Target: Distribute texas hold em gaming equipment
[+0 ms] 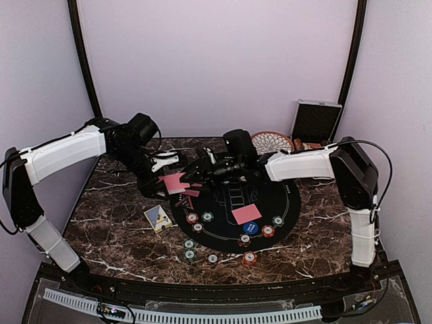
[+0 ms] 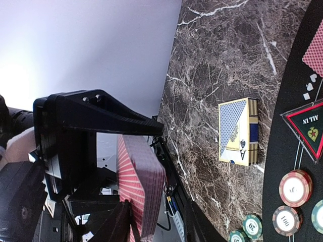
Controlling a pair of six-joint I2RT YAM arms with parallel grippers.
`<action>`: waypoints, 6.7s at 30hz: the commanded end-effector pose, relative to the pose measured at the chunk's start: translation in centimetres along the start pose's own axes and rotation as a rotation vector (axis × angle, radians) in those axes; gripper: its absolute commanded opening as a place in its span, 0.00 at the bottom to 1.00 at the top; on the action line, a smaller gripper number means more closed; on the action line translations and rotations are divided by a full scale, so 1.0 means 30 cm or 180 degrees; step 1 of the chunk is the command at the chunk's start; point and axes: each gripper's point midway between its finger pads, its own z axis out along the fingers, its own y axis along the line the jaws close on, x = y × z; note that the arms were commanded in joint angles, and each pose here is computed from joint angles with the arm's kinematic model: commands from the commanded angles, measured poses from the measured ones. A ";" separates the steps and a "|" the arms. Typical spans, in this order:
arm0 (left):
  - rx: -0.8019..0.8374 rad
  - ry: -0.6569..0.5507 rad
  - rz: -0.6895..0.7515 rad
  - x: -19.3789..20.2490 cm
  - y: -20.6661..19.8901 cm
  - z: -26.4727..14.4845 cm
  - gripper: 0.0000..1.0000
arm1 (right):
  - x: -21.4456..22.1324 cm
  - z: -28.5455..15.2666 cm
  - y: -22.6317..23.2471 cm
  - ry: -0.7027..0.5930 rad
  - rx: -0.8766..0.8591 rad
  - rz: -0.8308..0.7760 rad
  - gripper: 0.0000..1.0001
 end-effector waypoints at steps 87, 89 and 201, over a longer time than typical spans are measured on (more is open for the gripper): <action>-0.0310 -0.0064 0.0057 0.025 0.036 -0.073 0.00 | -0.283 -0.084 -0.488 -0.0510 0.1032 0.0181 0.30; -0.0311 -0.0068 0.0058 0.023 0.036 -0.075 0.00 | -0.278 -0.095 -0.483 -0.0512 0.1119 0.0131 0.36; -0.0162 -0.0268 0.0027 -0.046 0.022 -0.104 0.00 | -0.015 0.152 0.084 0.0150 -0.0288 -0.0111 0.63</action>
